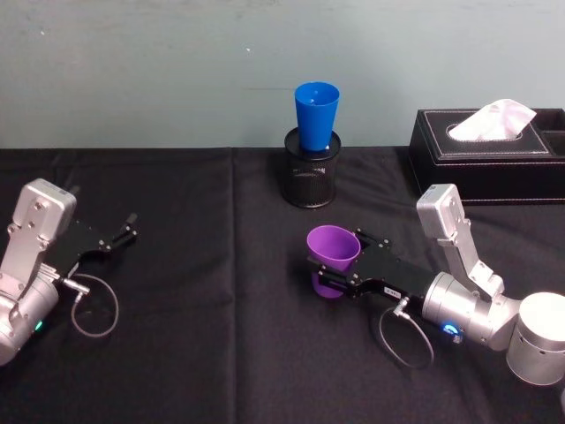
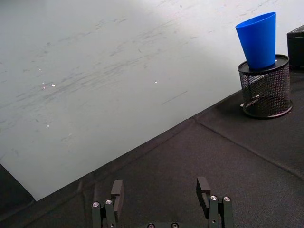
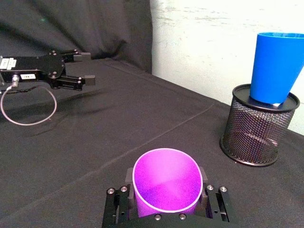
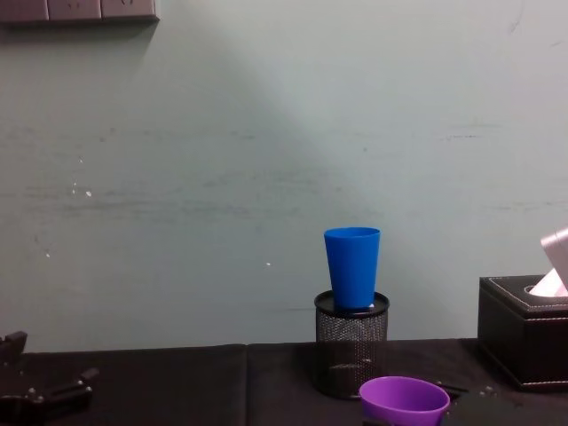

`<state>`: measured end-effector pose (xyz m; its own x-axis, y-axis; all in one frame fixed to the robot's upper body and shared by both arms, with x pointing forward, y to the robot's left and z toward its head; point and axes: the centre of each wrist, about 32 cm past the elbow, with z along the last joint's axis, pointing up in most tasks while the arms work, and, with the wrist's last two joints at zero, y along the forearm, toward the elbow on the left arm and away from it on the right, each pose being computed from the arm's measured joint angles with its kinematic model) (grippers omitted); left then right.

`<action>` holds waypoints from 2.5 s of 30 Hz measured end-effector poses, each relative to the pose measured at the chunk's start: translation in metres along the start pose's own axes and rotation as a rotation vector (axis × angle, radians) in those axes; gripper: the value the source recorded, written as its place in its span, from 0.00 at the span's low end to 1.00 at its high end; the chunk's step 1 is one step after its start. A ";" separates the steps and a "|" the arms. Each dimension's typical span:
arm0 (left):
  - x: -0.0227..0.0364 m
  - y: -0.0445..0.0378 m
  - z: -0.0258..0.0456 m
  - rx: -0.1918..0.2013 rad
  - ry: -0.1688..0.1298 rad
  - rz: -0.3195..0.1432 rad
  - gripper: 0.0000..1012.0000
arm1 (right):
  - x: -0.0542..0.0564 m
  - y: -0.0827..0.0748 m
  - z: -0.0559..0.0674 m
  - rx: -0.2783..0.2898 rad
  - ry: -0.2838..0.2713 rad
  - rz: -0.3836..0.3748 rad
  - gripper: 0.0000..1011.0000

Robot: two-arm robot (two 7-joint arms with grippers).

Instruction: Pick up one cup with a gripper and tap it against the other cup.

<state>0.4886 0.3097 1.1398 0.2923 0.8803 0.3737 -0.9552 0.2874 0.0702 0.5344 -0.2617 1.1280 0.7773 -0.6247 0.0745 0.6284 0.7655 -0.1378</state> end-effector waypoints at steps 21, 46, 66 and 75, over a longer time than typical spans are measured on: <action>0.0000 0.0000 0.0000 0.000 0.000 0.000 0.99 | 0.000 0.000 0.000 0.000 0.000 0.000 0.88; 0.0000 0.0000 0.0000 0.000 0.000 0.000 0.99 | 0.001 -0.003 0.021 0.152 -0.040 -0.100 0.99; 0.0000 0.0000 0.0000 0.000 0.000 0.000 0.99 | -0.009 0.000 0.019 -0.040 -0.074 -0.658 0.99; 0.0000 0.0000 0.0000 0.000 0.000 0.000 0.99 | -0.009 0.000 0.015 -0.056 -0.082 -0.657 0.99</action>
<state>0.4886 0.3097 1.1398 0.2922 0.8803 0.3737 -0.9553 0.2873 0.0702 0.5278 -0.2535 1.1422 0.2339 -0.9434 0.2351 0.9717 0.2188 -0.0889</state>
